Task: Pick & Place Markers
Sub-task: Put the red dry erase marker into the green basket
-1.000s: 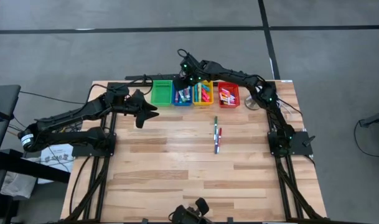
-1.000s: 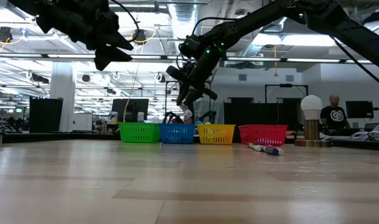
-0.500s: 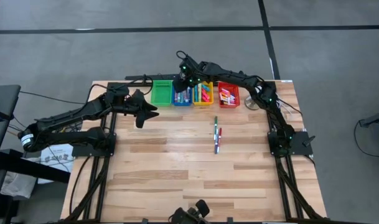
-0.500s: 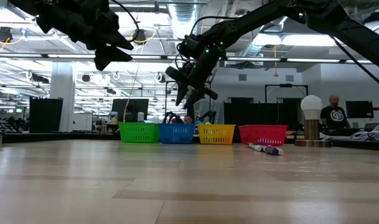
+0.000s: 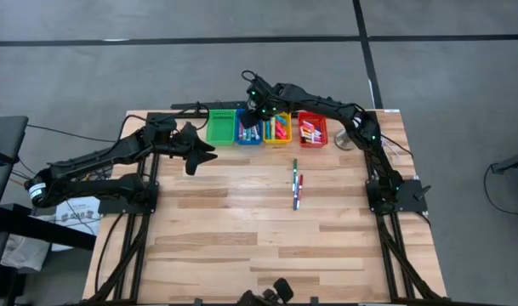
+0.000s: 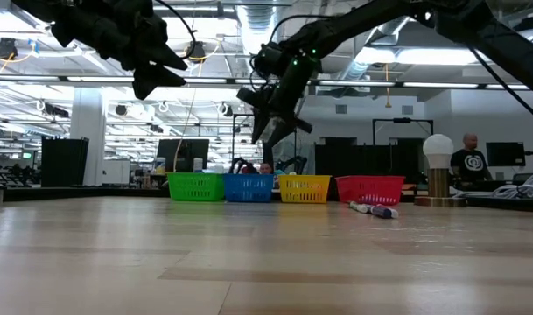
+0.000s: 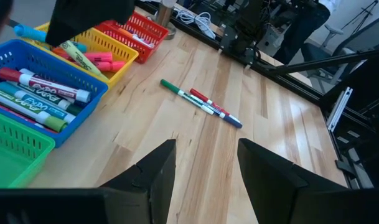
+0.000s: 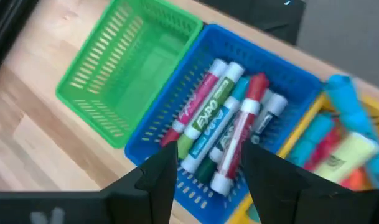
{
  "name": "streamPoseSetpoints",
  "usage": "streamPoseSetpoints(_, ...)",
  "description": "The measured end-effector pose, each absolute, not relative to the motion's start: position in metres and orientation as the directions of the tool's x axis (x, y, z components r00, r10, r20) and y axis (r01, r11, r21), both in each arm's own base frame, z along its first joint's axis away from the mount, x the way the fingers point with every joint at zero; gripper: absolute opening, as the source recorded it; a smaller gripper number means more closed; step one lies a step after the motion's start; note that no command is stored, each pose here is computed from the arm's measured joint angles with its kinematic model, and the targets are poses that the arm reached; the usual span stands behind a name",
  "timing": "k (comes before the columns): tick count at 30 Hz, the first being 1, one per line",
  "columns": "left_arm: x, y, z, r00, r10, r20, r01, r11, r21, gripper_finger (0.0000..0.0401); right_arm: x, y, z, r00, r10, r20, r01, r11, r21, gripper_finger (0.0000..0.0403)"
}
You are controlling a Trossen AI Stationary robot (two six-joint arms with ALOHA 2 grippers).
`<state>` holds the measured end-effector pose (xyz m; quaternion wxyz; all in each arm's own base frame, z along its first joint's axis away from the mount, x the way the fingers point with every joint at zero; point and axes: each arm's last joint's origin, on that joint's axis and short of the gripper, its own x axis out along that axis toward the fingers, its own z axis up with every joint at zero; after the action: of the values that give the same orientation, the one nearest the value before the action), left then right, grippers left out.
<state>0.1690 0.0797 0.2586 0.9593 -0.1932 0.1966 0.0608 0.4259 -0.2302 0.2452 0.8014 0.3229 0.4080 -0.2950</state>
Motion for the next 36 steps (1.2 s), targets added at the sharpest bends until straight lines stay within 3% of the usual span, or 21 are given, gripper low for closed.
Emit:
streamPoseSetpoints(7, 0.170, 0.077, 0.258, 0.915, 0.025, -0.402, -0.177, 0.921, -0.348, 0.0173, 0.407, -0.205, 0.278, 0.340, -0.365, -0.867, 0.807, 0.586, 0.070, 0.0163)
streamPoseSetpoints(12, 0.171, 0.075, 0.258, 0.915, 0.015, -0.402, -0.169, 0.921, -0.352, 0.0172, 0.394, -0.183, 0.294, 0.248, -0.375, -0.893, 0.796, 0.604, -0.033, 0.0158)
streamPoseSetpoints(24, 0.174, 0.067, 0.258, 0.913, -0.027, -0.408, -0.128, 0.928, -0.349, 0.0173, 0.379, -0.117, 0.342, 0.316, -0.342, -0.885, 0.727, 0.686, -0.005, 0.0081)
streamPoseSetpoints(33, 0.174, 0.067, 0.258, 0.913, -0.033, -0.407, -0.121, 0.930, -0.348, 0.0173, 0.323, -0.052, 0.389, 0.170, -0.528, -0.832, 0.818, 0.546, -0.179, 0.0034)
streamPoseSetpoints(36, 0.174, 0.067, 0.258, 0.913, -0.035, -0.407, -0.119, 0.930, -0.349, 0.0173, 0.303, -0.026, 0.403, 0.230, -0.560, -0.796, 0.836, 0.533, -0.133, 0.0020)
